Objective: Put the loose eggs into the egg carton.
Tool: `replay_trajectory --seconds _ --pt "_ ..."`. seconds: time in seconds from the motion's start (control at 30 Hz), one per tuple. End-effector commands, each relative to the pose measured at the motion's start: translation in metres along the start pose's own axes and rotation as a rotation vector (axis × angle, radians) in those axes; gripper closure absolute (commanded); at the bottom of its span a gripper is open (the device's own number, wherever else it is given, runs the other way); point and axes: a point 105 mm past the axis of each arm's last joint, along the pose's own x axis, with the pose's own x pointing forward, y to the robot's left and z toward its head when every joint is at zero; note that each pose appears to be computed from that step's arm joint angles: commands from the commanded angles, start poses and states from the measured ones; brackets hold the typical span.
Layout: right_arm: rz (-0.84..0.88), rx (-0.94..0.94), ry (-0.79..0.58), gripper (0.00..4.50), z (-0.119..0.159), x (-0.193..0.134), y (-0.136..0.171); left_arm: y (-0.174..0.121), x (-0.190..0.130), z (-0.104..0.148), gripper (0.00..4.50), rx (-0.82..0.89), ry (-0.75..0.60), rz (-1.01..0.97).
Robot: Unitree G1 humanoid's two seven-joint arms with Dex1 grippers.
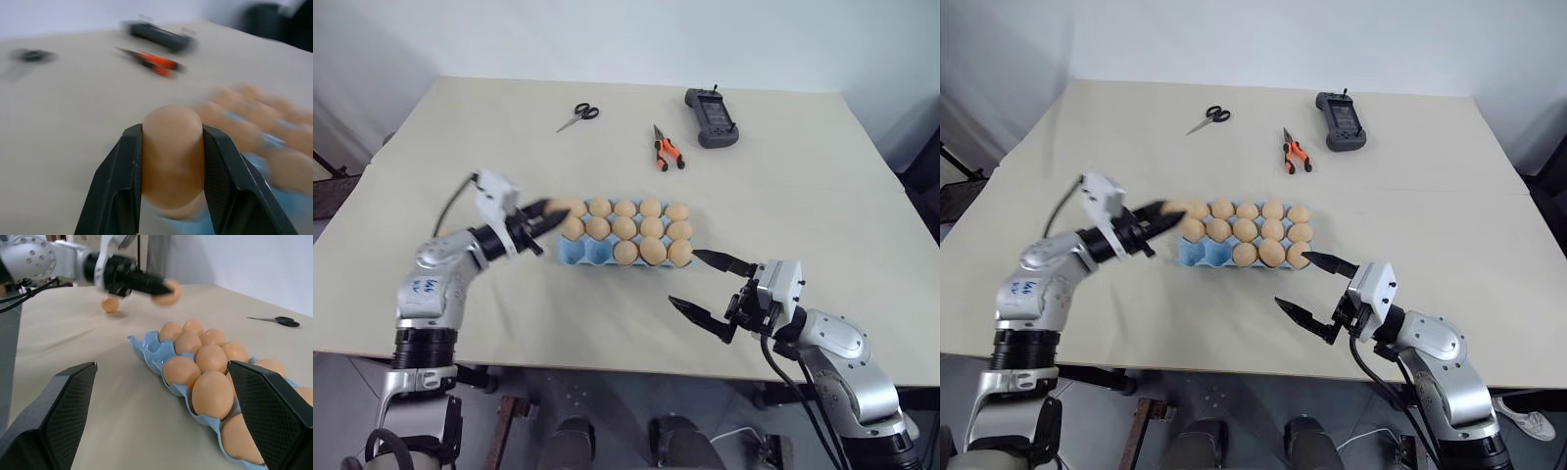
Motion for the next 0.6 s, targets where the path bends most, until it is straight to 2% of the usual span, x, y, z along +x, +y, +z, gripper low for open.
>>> replay_trajectory --seconds 0.03,0.17,0.4,0.5,0.6 --pt "-0.018 -0.047 -0.033 0.00 0.014 -0.001 -0.001 -0.010 0.009 -0.004 3.12 0.031 0.028 -0.054" --pt "-0.032 -0.049 -0.034 0.00 0.015 -0.002 0.000 -0.016 0.023 -0.014 3.12 -0.004 0.038 -0.088" --pt "-0.049 -0.050 -0.033 0.00 0.015 -0.003 0.001 -0.024 0.030 -0.015 3.12 -0.011 0.035 -0.157" --pt "-0.051 -0.048 -0.035 0.00 0.015 -0.003 0.002 -0.017 0.029 -0.015 2.24 0.042 0.052 -0.105" --pt "-0.050 -0.049 -0.031 0.00 0.015 -0.004 0.001 -0.004 0.016 -0.004 1.24 0.059 0.003 -0.044"
